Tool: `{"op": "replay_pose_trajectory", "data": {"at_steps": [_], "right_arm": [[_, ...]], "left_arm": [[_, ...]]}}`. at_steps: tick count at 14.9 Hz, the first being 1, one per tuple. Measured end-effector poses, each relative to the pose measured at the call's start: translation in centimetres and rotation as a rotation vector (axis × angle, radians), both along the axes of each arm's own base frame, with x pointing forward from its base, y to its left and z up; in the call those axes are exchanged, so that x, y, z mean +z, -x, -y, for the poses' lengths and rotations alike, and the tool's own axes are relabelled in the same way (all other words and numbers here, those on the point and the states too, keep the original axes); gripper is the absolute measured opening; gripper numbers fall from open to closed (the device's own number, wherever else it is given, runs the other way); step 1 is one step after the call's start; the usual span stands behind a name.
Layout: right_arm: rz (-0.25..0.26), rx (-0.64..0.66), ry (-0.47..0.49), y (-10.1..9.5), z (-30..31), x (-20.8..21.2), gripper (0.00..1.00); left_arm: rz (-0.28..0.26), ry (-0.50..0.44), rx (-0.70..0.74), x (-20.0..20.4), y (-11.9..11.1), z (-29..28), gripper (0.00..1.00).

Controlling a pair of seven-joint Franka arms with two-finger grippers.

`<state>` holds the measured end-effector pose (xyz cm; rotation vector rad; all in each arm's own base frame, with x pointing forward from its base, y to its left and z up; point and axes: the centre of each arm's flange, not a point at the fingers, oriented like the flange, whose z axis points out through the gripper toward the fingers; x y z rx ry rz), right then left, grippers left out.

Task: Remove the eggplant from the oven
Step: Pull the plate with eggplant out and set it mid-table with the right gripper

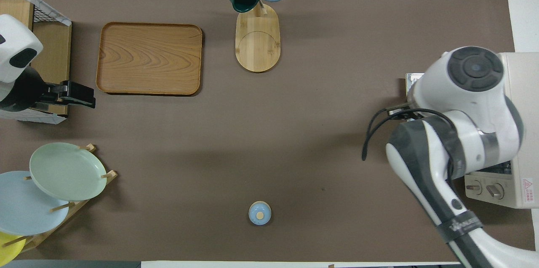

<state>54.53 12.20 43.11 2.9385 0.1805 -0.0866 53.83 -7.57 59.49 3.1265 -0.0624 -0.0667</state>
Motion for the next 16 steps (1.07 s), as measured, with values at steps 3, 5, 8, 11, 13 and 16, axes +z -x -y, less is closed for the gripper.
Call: {"op": "replay_pose_trajectory", "data": {"at_steps": [3,5,8,11,13,16], "right_arm": [[0.033,-0.046,0.02,0.9,-10.0,1.2,0.03],[0.04,-0.097,0.053,0.9,-17.7,0.7,0.03],[0.063,-0.209,0.026,0.0,-28.2,-3.0,0.03],[0.093,-0.244,-0.03,0.7,-34.3,-7.2,0.03],[0.121,-0.261,-0.07,1.5,-36.7,-8.2,0.03],[0.109,-0.295,-0.125,1.4,-37.2,-7.8,0.03]], "left_arm": [[0.0,0.0,0.0,0.0,0.0,0.0,1.0],[0.0,0.0,0.0,0.0,0.0,0.0,1.0],[0.0,0.0,0.0,0.0,0.0,0.0,1.0],[0.0,0.0,0.0,0.0,0.0,0.0,1.0],[0.0,0.0,0.0,0.0,0.0,0.0,1.0],[0.0,0.0,0.0,0.0,0.0,0.0,1.0]]}}
